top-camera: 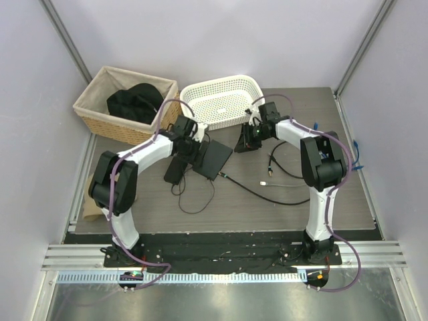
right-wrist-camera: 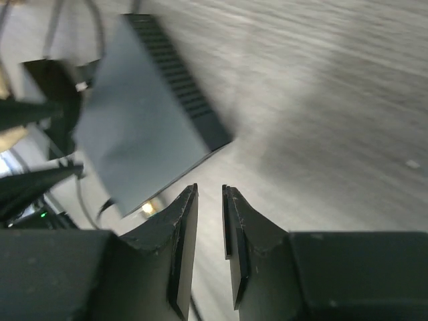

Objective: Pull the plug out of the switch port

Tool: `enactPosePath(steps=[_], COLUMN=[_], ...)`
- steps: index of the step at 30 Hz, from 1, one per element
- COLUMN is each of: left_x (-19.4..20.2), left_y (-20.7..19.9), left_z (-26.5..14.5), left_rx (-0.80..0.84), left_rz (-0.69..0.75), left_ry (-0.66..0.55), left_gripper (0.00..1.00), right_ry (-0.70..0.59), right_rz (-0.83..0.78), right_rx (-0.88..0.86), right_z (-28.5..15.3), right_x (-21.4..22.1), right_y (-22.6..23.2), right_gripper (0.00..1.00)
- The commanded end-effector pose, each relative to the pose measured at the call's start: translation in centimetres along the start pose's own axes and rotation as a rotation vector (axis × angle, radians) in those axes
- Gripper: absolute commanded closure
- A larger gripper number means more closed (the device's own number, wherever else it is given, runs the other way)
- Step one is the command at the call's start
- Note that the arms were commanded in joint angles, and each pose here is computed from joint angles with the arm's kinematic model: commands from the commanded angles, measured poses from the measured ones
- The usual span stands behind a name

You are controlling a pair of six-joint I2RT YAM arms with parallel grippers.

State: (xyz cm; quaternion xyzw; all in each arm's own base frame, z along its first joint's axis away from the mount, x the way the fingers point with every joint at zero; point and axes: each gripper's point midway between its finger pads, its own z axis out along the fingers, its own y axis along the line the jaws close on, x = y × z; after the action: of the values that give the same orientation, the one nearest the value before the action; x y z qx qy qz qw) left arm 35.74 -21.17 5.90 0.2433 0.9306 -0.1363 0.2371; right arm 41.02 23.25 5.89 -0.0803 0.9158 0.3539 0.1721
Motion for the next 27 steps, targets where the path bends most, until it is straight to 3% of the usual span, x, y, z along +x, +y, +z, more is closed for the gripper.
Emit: enactPosePath(steps=[1, 7, 12, 20, 23, 24, 27], left_x=[2.5, 5.3, 5.0, 4.8, 2.8, 1.6, 0.0], left_y=[-2.4, -4.6, -6.5, -5.6, -4.7, -4.8, -6.4], left_z=[1.2, 1.8, 0.7, -1.2, -2.5, -3.1, -3.6], left_rx=[0.081, 0.110, 0.134, 0.096, 0.073, 0.103, 0.237], left_rz=[0.026, 0.091, 0.143, 0.223, 0.252, 0.234, 0.195], left_ry=[0.063, 0.122, 0.116, 0.099, 0.048, 0.018, -0.016], left_gripper=[0.37, 0.36, 0.36, 0.36, 0.40, 0.42, 0.44], right_ry=[-0.029, 0.001, -0.005, -0.056, -0.060, -0.031, 0.025], right_rz=[-0.067, -0.091, -0.122, -0.054, -0.046, -0.052, -0.056], right_rx=[0.022, 0.014, 0.035, 0.003, -0.112, -0.223, -0.321], right_z=[0.6, 2.0, 1.6, -1.2, -2.7, -3.1, -3.6], right_x=[-1.7, -1.0, -1.3, -3.2, -3.8, -3.1, -1.2], right_y=[0.3, 0.9, 0.7, -0.6, -0.7, 0.6, 1.5], right_gripper=[0.71, 0.70, 0.70, 0.62, 0.47, 0.40, 0.19])
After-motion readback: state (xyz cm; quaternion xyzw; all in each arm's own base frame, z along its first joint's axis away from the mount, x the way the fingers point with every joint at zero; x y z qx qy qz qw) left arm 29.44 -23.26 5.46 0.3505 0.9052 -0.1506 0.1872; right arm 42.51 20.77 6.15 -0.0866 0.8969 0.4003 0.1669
